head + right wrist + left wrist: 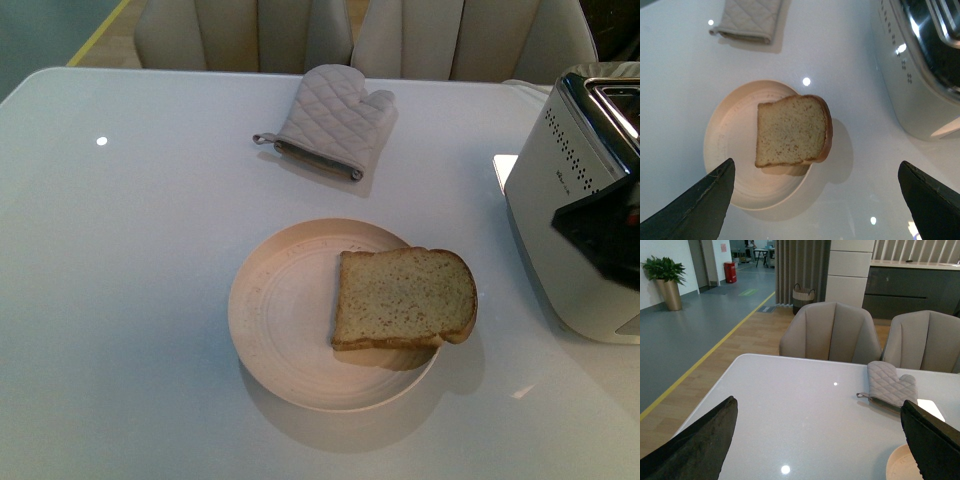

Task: Put bread into toaster

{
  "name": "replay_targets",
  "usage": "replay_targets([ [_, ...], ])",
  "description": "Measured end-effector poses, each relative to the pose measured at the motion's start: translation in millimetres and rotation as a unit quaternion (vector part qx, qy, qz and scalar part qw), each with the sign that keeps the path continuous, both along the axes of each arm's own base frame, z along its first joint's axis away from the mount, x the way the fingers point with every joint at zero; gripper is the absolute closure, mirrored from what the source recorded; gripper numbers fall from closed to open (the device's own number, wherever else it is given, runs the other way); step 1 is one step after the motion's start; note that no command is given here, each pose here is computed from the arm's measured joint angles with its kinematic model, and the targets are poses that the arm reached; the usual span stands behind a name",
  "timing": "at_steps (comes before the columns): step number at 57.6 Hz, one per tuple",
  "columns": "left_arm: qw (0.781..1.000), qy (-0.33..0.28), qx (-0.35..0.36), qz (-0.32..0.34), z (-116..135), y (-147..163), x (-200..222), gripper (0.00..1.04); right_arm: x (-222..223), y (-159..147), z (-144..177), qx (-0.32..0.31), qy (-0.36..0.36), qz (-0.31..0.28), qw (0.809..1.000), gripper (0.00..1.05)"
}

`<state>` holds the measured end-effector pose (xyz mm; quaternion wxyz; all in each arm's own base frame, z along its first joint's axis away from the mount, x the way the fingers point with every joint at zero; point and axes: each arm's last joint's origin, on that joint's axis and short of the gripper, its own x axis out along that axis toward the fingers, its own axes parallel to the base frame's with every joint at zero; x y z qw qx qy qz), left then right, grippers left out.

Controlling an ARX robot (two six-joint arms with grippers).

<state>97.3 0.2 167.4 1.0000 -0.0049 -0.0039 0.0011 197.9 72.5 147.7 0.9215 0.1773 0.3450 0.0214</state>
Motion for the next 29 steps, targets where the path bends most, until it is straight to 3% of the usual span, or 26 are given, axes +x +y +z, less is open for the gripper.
replay_targets([
  [13, 1.000, 0.000, 0.000, 0.000, 0.0, 0.0, 0.0, 0.07, 29.8, 16.3, -40.3, 0.054, 0.080, -0.010, 0.995, 0.09],
  [29, 1.000, 0.000, 0.000, 0.000, 0.0, 0.0, 0.0, 0.07, 64.9, 23.4, -81.4, 0.063, 0.135, -0.050, 0.988, 0.09],
])
